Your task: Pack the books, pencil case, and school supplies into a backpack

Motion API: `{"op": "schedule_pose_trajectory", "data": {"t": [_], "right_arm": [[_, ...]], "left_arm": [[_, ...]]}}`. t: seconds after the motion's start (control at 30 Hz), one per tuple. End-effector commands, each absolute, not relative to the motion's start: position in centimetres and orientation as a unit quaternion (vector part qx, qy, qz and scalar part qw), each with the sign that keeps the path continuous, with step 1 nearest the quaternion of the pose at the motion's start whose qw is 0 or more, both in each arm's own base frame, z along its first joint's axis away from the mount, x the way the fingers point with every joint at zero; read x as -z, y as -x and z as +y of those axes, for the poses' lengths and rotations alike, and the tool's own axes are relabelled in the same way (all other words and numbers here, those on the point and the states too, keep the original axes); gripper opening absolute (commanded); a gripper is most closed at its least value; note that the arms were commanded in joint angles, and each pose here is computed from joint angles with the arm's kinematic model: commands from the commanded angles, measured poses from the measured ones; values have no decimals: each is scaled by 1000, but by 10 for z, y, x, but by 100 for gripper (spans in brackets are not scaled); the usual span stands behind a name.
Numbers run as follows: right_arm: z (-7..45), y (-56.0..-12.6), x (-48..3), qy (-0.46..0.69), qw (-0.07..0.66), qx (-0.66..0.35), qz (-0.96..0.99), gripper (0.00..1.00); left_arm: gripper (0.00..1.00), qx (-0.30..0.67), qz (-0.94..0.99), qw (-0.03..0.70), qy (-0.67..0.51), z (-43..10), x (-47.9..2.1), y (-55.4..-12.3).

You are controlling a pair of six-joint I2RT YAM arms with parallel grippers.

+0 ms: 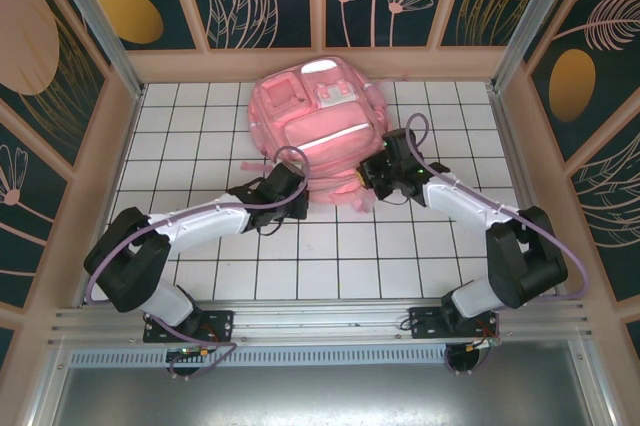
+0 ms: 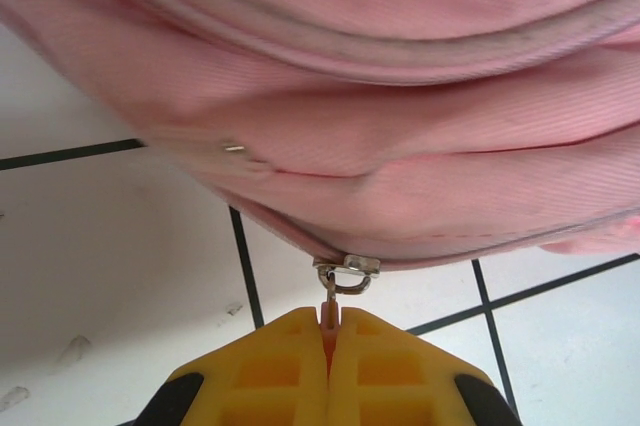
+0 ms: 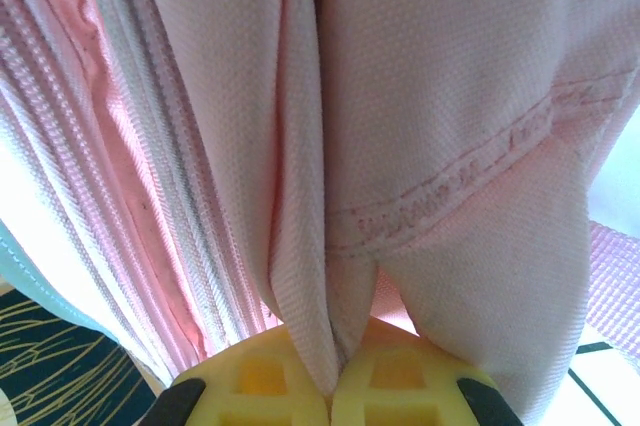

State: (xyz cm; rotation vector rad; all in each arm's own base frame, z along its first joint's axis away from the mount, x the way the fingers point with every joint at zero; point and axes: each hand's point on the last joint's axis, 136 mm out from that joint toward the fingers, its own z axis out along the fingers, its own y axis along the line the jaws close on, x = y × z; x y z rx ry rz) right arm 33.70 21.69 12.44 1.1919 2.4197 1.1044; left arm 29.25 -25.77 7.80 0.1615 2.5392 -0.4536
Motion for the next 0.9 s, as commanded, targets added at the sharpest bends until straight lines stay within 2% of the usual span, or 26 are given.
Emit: {"op": "schedule_pose_trajectory", "data": {"t": [0.0, 0.07, 0.1, 0.2, 0.23, 0.3, 0.47, 0.57, 0.87], "right_arm": [[192, -355, -150, -402, 180, -376, 815, 0], [185, -354, -146, -399, 183, -358, 824, 0], [185, -354, -144, -394, 180, -356, 828, 8], [189, -350, -137, -378, 155, -335, 849, 48], [191, -348, -138, -373, 150, -325, 856, 56], [193, -343, -143, -369, 148, -321, 860, 64], [199, -318, -157, -395, 147, -355, 834, 65], [211, -304, -158, -406, 131, -377, 822, 60], [247, -295, -146, -401, 101, -394, 821, 55]], "left_arm": [[1, 132, 956, 259, -30, -234, -62, -295], [0, 156, 953, 256, -41, -246, -68, -298], [0, 175, 950, 254, -49, -254, -73, -298], [0, 216, 939, 261, -66, -271, -90, -300], [0, 227, 935, 262, -71, -276, -96, -300], [0, 241, 931, 262, -79, -282, -104, -300], [0, 267, 924, 258, -94, -293, -114, -294], [0, 270, 922, 258, -103, -300, -117, -290], [0, 280, 914, 262, -129, -325, -131, -283]]}}
